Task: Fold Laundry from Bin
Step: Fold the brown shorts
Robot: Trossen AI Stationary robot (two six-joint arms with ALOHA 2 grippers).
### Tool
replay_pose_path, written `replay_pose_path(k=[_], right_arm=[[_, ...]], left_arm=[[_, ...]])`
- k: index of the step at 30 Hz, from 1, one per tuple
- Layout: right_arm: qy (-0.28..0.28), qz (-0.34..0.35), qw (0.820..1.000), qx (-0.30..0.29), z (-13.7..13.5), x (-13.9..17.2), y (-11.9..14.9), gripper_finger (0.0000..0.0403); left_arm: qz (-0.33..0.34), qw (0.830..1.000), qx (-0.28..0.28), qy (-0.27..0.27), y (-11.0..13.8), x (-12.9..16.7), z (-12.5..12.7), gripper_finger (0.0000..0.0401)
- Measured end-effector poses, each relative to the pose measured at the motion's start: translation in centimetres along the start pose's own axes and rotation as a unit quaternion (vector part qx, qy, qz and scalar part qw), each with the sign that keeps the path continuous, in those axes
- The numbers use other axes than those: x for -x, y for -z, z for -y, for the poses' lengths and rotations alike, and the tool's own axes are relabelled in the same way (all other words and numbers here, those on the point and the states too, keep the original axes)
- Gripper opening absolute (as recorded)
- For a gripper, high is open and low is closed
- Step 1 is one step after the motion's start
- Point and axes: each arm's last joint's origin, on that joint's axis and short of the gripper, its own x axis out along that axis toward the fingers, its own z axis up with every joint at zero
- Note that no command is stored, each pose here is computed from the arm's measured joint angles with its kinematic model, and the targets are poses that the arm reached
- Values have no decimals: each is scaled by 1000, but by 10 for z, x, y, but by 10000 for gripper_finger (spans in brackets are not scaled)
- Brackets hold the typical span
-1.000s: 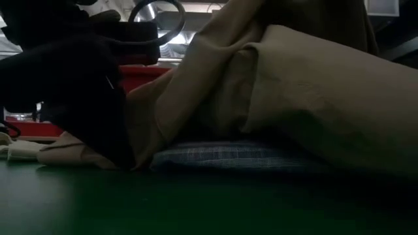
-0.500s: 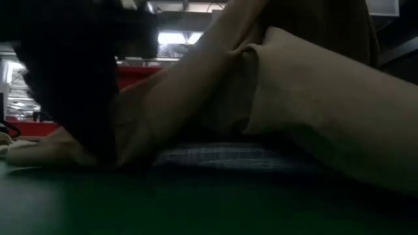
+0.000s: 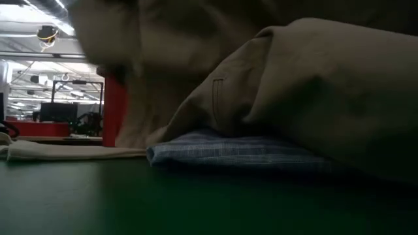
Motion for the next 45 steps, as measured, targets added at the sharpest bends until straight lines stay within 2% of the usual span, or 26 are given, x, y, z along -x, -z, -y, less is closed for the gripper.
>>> replay_pose_path(k=[4,12,18,23,26,30,37,40,45], right_arm=[[49,9,999,-15,36,7,-18,1],[116,50,992,-16,111,29,-47,1],[151,98,983,-23,162,51,-59,1],[173,144,974,-11,194,65,-64,1],[179,171,969,4,208,71,-66,1],[176,179,968,0,217,74,-64,1],[92,84,992,-24,208,68,-43,1],[63,50,996,-46,204,65,-35,1],[65,68,993,-73,205,69,-37,1]], left_arm=[[69,997,12,-13,-26,34,-34,0],[159,985,40,-59,-71,73,-98,0],[229,968,49,-90,-103,97,-133,0],[283,951,57,-110,-121,117,-156,0],[307,944,61,-104,-127,126,-164,0],[311,944,60,-91,-127,132,-167,0],[251,967,38,-35,-112,128,-154,0],[232,972,36,-21,-106,128,-146,0],[240,970,22,-2,-101,134,-134,0]])
